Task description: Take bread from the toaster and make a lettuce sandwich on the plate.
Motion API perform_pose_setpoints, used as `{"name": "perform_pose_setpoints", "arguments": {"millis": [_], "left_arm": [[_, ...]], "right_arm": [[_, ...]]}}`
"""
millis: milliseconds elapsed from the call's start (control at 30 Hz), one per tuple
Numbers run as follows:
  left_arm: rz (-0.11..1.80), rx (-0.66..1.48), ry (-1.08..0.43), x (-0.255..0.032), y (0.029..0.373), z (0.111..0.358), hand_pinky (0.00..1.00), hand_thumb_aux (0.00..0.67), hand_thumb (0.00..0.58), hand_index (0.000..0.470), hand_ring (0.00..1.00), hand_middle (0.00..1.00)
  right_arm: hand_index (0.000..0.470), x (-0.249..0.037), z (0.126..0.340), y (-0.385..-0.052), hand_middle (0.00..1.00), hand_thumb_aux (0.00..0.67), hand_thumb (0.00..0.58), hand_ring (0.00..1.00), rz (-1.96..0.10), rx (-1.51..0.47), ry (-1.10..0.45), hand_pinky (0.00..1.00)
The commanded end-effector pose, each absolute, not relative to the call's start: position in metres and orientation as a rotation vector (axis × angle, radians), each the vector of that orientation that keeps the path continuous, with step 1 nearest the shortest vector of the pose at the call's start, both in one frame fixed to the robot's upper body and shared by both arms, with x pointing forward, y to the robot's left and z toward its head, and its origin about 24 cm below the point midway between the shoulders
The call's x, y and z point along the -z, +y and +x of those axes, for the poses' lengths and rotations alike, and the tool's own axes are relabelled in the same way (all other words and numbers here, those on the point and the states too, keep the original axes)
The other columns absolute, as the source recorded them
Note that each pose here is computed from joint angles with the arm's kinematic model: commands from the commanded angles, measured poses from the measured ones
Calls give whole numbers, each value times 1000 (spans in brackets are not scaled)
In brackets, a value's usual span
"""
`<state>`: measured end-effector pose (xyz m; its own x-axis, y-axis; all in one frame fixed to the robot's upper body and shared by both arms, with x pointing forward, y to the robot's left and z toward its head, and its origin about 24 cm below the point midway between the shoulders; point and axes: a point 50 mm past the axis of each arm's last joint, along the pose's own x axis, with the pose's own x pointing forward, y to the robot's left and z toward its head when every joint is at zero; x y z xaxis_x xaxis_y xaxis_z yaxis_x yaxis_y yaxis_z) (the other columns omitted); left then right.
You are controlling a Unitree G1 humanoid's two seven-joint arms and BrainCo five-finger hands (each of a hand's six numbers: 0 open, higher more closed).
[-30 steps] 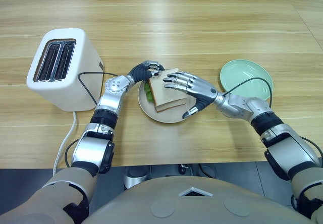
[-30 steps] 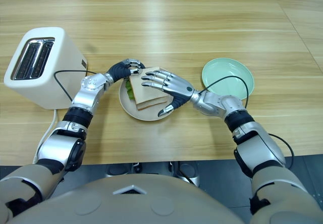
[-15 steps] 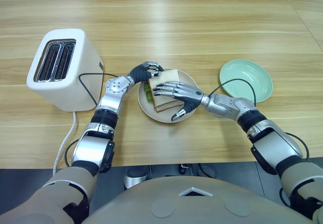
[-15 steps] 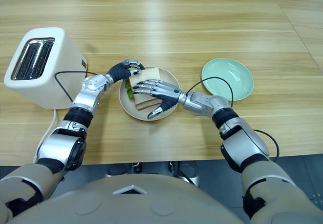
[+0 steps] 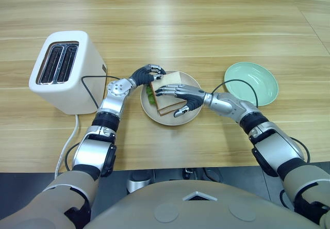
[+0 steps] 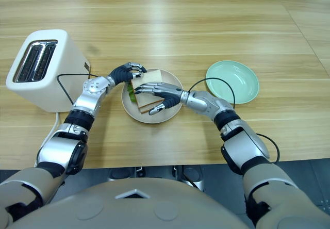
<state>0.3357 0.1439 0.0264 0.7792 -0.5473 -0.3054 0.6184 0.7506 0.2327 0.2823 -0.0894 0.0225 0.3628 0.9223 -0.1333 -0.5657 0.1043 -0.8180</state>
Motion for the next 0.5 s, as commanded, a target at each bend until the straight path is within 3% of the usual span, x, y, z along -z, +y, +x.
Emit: {"name": "perform_pose_setpoints", "arguments": {"millis": [33,67,100,133,167,300,500], "left_arm": [[364,686,173,-34,135,336,1000,610,575,419,1000,1000],[372,685,166,-35,136,337,1000,610,575,419,1000,1000],[388,682,156,-37,136,337,1000,331,432,227,1000,1000],[413,673,141,-39,137,338,1000,331,432,227,1000,1000],[447,662,122,-42,138,339,1000,0,0,0,1000,1000],[602,538,2,-63,146,350,1000,0,0,0,1000,1000],[620,298,-168,-97,165,361,1000,0,0,0,1000,1000]], "right_arm": [[0,26,257,-111,0,0,0,0,-1016,-1382,-124,0],[0,27,255,-112,0,0,0,0,-1018,-1399,-98,0],[0,29,254,-114,0,0,0,0,-1020,-1419,-70,0],[0,30,252,-115,0,0,0,0,-1018,-1437,-45,0],[0,32,250,-117,0,0,0,0,-1018,-1452,-22,0],[0,32,248,-118,0,0,0,0,-1011,-1465,17,0],[0,32,248,-118,0,0,0,0,-1014,-1459,35,0]]}}
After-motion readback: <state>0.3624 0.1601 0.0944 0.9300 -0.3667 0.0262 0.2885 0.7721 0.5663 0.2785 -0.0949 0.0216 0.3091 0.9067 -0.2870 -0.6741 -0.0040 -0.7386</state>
